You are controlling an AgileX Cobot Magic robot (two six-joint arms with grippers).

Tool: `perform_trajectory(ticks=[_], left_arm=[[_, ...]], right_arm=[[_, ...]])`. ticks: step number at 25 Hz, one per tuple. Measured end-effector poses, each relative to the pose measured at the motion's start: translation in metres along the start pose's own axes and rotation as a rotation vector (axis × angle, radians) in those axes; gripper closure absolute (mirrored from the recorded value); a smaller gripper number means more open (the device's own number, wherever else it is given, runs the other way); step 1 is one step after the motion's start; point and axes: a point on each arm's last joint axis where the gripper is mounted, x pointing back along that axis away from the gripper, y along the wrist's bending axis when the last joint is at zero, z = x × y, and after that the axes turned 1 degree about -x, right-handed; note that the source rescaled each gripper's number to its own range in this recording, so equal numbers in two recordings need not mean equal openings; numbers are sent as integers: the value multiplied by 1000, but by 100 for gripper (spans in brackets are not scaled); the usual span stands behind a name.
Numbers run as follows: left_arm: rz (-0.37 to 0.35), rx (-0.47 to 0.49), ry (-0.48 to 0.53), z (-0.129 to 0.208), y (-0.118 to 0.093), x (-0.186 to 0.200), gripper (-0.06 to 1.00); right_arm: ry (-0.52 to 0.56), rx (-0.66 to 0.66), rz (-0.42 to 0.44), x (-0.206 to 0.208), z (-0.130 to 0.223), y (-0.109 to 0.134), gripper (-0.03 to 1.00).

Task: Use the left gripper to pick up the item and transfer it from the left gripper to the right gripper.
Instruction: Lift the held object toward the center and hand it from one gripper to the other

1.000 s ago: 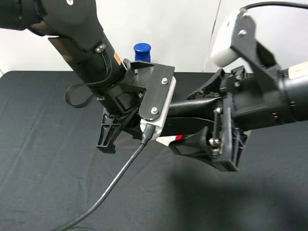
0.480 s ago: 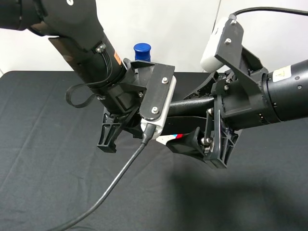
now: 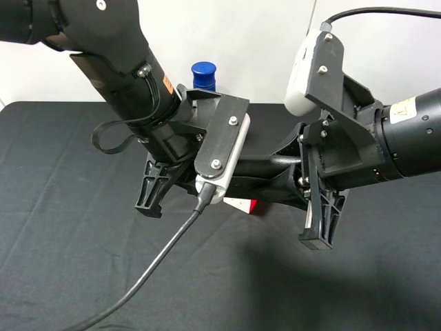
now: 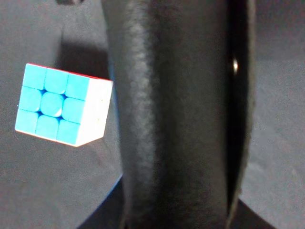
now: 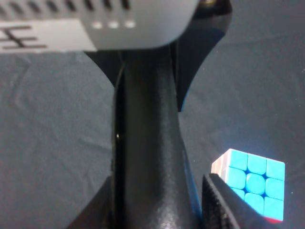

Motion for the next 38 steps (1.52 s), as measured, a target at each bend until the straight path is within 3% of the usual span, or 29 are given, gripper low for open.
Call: perform_trajectory(ticks=[6, 7, 9, 10, 11, 13, 16, 28, 38], left_arm=[[-14, 22, 0, 0, 1, 0, 94], [-16, 40, -3, 0, 1, 0, 88], [-37, 86, -31, -3, 3, 0, 68], [-46, 97, -42, -4, 4, 0, 53], [-40, 106, -47, -4, 4, 0, 41], [-32, 114, -50, -4, 3, 0, 17], [-31, 118, -52, -4, 3, 0, 5], [-36, 127, -56, -5, 2, 4, 0], [-144, 167, -105, -11, -5, 53, 0]], right_arm=[[0, 5, 4, 0, 0, 0, 77], [0, 7, 6, 0, 0, -1, 77], [0, 6, 5, 0, 0, 0, 80], [4, 5, 0, 0, 0, 0, 91], [4, 5, -3, -1, 0, 0, 95], [1, 2, 5, -1, 0, 0, 95], [1, 1, 7, -1, 0, -1, 95], [1, -1, 8, -1, 0, -1, 96], [1, -1, 8, -1, 0, -1, 96]])
